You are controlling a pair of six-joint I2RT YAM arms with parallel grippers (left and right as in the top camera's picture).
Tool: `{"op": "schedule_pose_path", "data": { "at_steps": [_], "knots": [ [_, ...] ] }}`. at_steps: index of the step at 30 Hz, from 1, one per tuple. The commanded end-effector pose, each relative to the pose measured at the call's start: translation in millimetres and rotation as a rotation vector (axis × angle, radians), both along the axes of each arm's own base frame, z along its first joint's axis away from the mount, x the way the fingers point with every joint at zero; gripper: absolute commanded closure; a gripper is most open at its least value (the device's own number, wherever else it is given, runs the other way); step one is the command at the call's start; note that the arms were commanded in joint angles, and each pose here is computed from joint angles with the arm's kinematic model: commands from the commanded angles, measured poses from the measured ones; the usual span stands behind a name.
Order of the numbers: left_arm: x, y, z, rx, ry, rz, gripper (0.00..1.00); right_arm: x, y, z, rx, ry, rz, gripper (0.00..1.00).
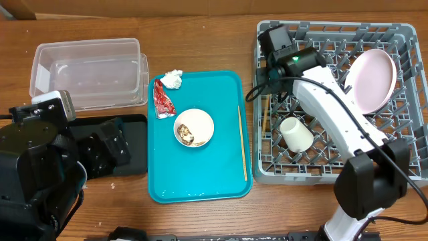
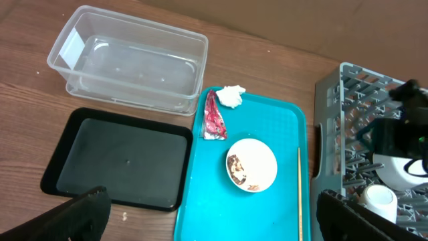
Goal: Sort waste into correct bins and load items into the dishwasher
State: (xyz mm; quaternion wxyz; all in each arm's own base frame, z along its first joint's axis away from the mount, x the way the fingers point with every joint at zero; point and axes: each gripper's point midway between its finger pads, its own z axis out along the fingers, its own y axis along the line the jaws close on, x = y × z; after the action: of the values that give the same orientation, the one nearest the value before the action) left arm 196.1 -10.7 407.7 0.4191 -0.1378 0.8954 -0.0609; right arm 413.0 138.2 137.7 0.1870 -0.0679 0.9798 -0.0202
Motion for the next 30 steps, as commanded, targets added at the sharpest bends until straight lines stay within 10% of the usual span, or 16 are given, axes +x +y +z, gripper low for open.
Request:
{"op": "schedule_pose_path", "data": {
  "at_steps": [1,15,30],
  "knots": [
    [0.5,-2.2,0.5,-0.016,0.000,-0.001,0.00,-9.1,18.1,12.4,0.032,-0.014,0.021,0.54],
    [0.5,-2.2,0.5,-0.016,0.000,-0.001,0.00,-98.0,113.9,-7.0,0.075,0.093,0.250,0.52],
    [0.5,-2.2,0.5,-0.016,0.000,-0.001,0.00,-124.9,87.8,-102.5,0.018,0.145,0.205,0.57]
  ]
}}
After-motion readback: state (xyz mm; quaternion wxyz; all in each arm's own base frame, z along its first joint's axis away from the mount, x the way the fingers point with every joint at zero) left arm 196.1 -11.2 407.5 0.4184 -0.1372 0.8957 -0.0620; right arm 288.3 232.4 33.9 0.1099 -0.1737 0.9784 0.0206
